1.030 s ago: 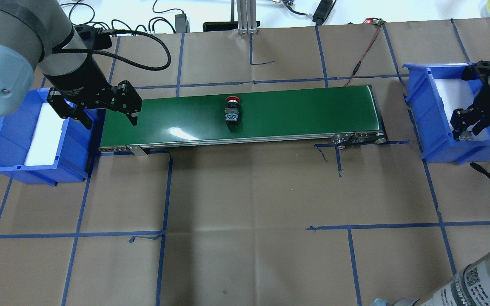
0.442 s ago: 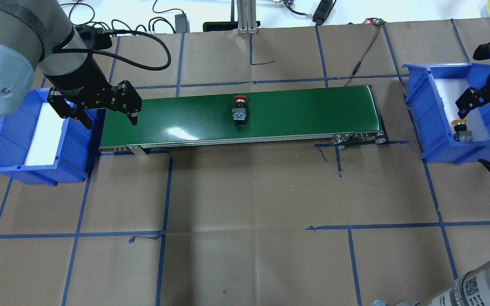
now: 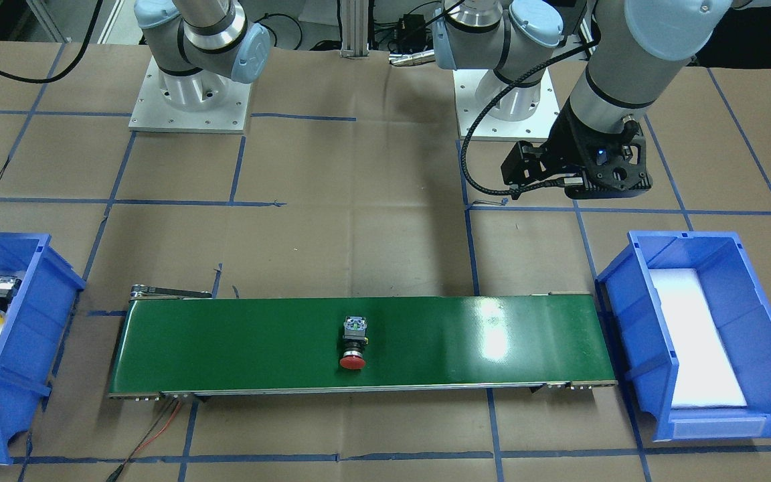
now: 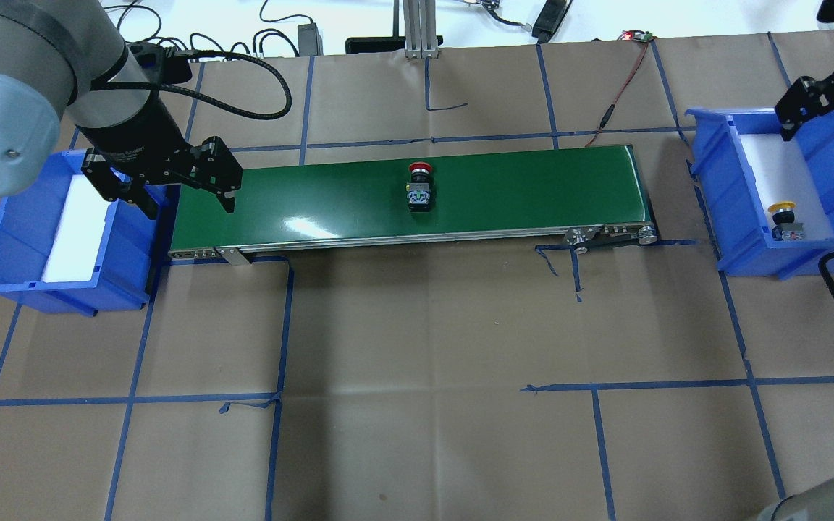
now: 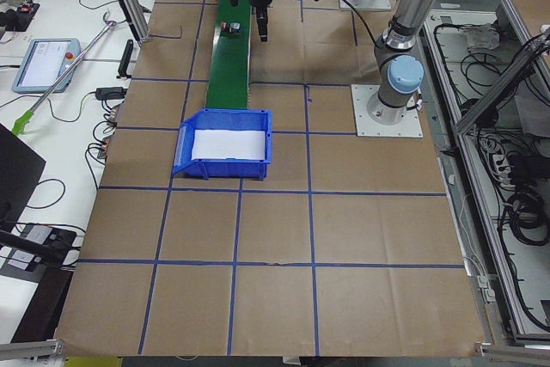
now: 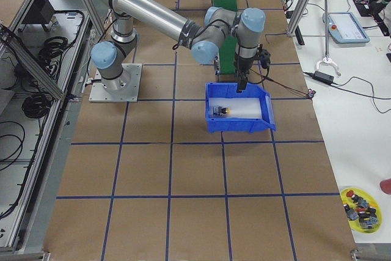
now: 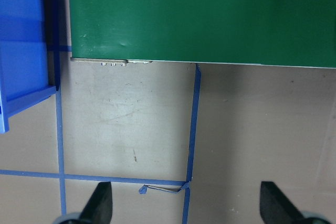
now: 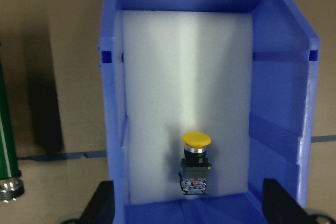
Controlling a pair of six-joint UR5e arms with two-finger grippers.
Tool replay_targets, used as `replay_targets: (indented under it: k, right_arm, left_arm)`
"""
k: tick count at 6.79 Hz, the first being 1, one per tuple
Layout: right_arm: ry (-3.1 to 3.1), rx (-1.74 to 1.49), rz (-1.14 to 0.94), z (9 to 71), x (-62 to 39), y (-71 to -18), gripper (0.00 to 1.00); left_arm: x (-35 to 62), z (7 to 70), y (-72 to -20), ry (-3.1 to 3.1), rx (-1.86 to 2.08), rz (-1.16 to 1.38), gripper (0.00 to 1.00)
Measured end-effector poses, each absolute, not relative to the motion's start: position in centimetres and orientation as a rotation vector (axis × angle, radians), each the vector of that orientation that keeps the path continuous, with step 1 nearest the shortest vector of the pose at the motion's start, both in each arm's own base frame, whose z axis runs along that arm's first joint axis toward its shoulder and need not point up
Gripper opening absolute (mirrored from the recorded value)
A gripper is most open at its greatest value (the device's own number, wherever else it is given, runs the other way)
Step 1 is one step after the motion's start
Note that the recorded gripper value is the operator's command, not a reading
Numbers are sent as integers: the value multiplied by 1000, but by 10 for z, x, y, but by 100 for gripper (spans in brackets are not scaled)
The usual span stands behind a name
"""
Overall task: Transport two buttons from left to right
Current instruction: 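Move the right gripper back over the belt toward the red button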
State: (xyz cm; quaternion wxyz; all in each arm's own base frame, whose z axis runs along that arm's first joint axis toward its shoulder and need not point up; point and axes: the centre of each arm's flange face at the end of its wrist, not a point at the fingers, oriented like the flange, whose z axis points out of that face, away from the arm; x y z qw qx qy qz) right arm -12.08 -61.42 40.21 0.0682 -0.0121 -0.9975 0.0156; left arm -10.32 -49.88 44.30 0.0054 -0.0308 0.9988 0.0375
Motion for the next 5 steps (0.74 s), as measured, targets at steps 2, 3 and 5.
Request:
replay_targets:
  k: [2,3,5]
  right_arm:
    - [-3085,-123,183,443,-31,-612,100]
    - [-3153,-205,216,454,11,-605,100]
    - [-3207,-378,172,450,89,-592,100]
  left_arm:
    - [-103,446,-500,3132,-91,100,100]
    - [-104,448,-501,3135,-93,76,100]
    - [-105,454,-502,3140,-102,13,100]
